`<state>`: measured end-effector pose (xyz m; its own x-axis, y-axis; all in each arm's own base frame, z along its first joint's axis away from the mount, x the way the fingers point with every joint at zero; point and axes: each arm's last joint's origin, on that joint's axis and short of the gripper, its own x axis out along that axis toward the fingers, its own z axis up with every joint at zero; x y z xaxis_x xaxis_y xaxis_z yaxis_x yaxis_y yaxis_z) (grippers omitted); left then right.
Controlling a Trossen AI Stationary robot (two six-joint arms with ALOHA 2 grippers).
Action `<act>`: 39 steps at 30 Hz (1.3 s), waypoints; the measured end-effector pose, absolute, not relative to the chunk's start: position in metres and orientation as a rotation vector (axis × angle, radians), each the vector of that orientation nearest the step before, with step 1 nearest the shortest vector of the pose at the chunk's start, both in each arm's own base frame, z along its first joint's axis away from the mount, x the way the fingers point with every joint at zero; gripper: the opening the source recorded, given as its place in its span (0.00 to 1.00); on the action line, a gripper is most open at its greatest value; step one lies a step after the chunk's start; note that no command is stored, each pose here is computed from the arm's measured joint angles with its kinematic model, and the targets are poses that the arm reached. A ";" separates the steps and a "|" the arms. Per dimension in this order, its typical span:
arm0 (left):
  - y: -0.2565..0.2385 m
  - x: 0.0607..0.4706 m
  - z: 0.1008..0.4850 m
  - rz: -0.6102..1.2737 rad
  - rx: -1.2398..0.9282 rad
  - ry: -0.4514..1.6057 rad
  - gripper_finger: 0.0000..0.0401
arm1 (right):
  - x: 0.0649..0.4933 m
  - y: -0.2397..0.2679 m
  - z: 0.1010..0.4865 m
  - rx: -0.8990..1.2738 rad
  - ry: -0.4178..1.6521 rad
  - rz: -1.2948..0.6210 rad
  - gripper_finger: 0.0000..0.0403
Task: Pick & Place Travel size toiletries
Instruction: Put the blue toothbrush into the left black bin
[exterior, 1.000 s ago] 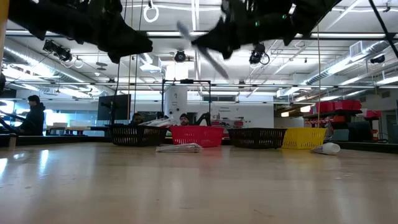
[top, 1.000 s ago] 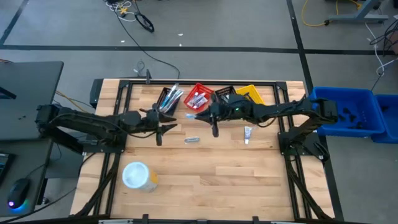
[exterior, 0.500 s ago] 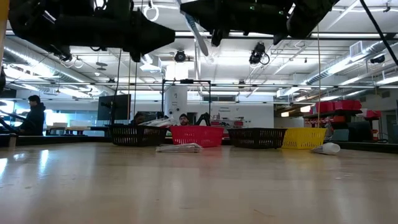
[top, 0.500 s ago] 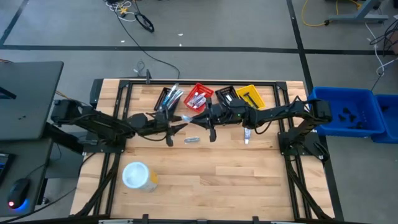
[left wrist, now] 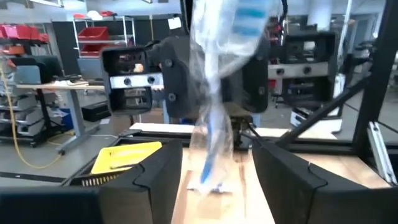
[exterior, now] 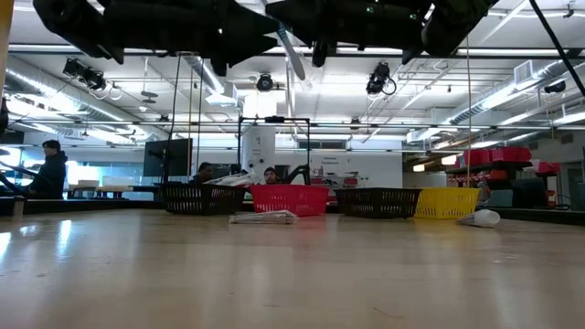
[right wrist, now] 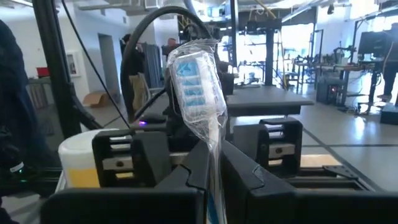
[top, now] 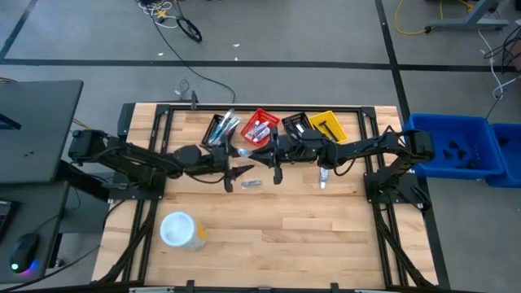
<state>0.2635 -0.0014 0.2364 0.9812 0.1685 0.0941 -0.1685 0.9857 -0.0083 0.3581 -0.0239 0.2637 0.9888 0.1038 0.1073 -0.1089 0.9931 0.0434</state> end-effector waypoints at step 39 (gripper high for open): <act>0.008 0.267 0.231 0.426 -0.027 0.048 0.07 | 0.374 -0.044 0.259 -0.010 -0.020 -0.020 0.20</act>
